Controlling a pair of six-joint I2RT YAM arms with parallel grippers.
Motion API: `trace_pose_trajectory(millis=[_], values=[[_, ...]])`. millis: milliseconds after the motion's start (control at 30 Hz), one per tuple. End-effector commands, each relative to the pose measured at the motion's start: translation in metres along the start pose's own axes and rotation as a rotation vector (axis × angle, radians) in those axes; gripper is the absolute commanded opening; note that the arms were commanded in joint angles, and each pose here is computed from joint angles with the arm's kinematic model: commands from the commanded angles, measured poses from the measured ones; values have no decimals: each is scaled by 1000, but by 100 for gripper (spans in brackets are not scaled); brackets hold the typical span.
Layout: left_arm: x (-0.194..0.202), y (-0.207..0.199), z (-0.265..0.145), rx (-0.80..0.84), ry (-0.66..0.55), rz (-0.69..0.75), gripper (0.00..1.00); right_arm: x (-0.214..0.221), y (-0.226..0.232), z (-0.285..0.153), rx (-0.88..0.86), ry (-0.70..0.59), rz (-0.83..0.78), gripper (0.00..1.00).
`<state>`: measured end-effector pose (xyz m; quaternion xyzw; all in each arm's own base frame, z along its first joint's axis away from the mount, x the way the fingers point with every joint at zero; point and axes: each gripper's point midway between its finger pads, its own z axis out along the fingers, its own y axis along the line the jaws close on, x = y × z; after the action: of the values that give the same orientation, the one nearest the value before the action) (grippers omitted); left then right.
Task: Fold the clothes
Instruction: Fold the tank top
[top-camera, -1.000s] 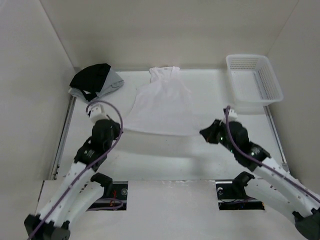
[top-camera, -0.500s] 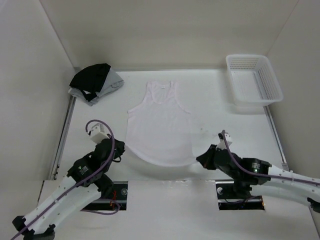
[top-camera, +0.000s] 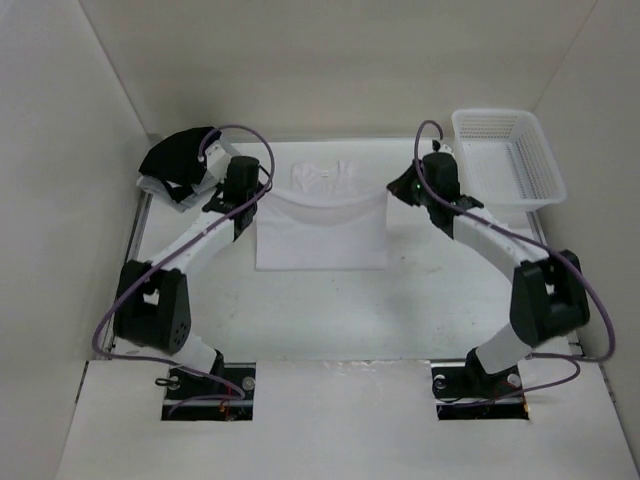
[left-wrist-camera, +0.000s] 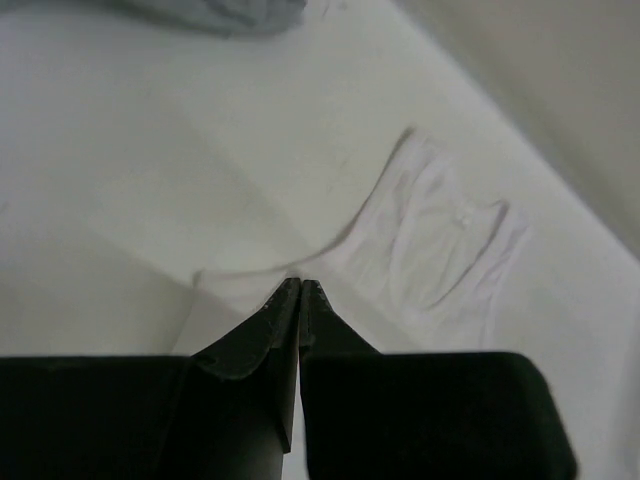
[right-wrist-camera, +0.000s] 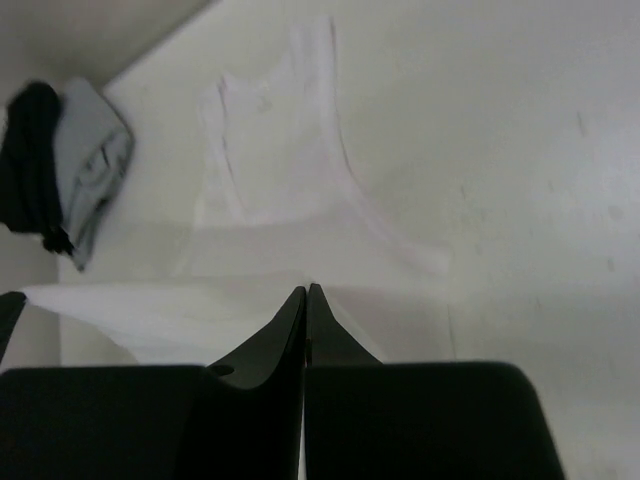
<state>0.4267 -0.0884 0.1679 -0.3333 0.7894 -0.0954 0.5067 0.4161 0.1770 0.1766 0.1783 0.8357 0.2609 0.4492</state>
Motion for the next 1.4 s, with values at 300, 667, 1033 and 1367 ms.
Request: trace_pose_trajectory(millis=[300,667,1033,1367], values=[[-36,-52,103,88,-27,-15,35,-69,16,125,-96,24,55,43],[61,60,-20,111,84,-61,35,39,-30,18,-74,14,59,1],[110,88,-17,144,248,-138,36,102,-75,-7,-7,75,89,36],[123,105,-1,79,273,-149,30,121,-68,16,-59,156,175,43]])
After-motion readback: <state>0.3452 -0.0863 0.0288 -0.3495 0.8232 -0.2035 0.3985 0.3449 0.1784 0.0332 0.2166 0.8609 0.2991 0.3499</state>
